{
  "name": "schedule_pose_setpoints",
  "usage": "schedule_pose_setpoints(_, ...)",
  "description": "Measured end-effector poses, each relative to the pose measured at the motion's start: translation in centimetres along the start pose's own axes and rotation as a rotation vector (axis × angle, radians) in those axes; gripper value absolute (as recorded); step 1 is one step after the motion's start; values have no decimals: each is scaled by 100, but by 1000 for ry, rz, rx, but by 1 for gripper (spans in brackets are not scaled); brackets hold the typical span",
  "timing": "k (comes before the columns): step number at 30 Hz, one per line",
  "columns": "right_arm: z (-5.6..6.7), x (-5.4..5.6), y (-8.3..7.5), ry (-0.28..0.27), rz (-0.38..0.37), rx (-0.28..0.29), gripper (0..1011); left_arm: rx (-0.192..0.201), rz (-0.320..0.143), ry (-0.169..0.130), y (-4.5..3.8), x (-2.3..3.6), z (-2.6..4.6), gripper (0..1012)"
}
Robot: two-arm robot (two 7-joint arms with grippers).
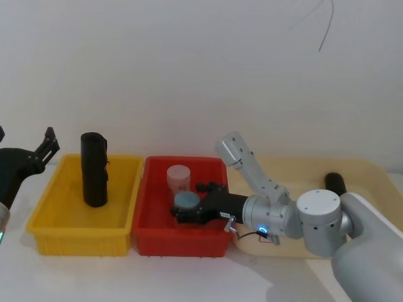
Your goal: Pick up the garbage bag with the one hand and transfer it to the other hand.
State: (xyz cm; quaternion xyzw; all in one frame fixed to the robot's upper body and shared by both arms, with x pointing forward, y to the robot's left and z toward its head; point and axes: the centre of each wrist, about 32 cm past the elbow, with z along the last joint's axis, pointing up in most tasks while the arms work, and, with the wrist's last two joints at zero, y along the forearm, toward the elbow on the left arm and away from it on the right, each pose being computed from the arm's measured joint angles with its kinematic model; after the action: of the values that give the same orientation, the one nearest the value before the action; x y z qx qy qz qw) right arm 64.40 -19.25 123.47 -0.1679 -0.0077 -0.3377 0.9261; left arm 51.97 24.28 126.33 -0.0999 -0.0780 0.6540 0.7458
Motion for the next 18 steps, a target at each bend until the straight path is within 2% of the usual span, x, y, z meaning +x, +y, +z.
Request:
schedule_pose_setpoints(12,-7,23,56,-1,-7,-16,1000,0,1,0,1,1,-1,1001)
schedule_pose_setpoints(15,-10,26,66,-2,-9,-22,962,0,1,0,1,1,-1,1001)
schedule_pose_setpoints(18,-12,26,79,-2,-10,-30,876,0,1,0,1,1,-1,1001)
